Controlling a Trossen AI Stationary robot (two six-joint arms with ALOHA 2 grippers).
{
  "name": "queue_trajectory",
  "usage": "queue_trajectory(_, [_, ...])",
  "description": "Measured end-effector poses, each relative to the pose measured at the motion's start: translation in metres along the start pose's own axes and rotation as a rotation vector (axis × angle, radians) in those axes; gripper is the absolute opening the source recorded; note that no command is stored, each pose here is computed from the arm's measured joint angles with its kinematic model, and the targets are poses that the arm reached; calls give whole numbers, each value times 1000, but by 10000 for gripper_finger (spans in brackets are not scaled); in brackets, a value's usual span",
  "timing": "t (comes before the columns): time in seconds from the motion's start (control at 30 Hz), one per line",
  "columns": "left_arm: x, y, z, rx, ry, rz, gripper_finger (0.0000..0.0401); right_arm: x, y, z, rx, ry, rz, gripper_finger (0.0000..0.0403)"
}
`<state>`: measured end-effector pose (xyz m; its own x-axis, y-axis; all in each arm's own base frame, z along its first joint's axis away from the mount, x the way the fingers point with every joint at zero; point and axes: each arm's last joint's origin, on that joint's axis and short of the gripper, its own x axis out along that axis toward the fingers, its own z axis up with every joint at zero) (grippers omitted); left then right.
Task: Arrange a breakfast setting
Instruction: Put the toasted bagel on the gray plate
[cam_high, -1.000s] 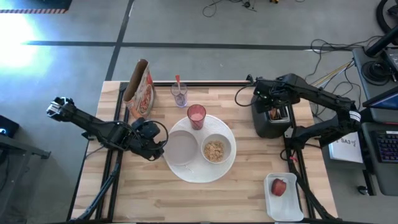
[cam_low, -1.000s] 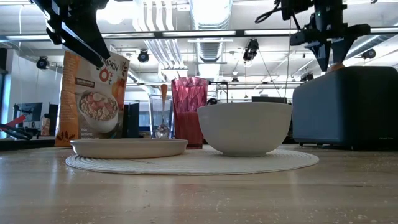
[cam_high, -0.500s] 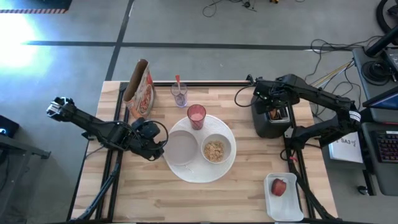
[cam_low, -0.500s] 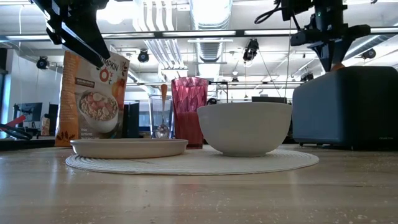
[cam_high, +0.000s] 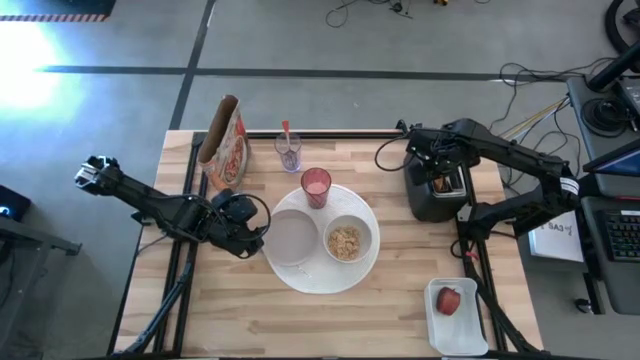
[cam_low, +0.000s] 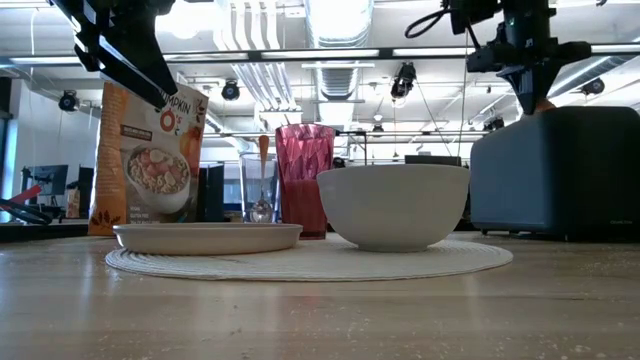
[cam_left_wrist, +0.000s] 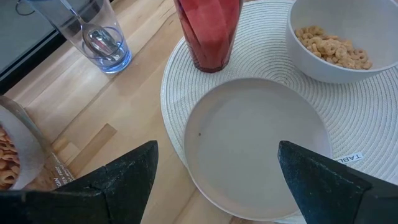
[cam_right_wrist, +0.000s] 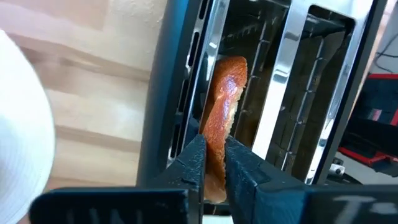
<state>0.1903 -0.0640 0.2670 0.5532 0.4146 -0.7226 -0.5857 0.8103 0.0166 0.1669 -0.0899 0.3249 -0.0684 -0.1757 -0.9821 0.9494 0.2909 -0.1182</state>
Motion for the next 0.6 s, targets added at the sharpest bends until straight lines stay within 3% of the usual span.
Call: queue_trajectory(0.6, [0, 0, 0, -22, -2, -3, 314, -44, -8, 1, -21, -89, 178, 13])
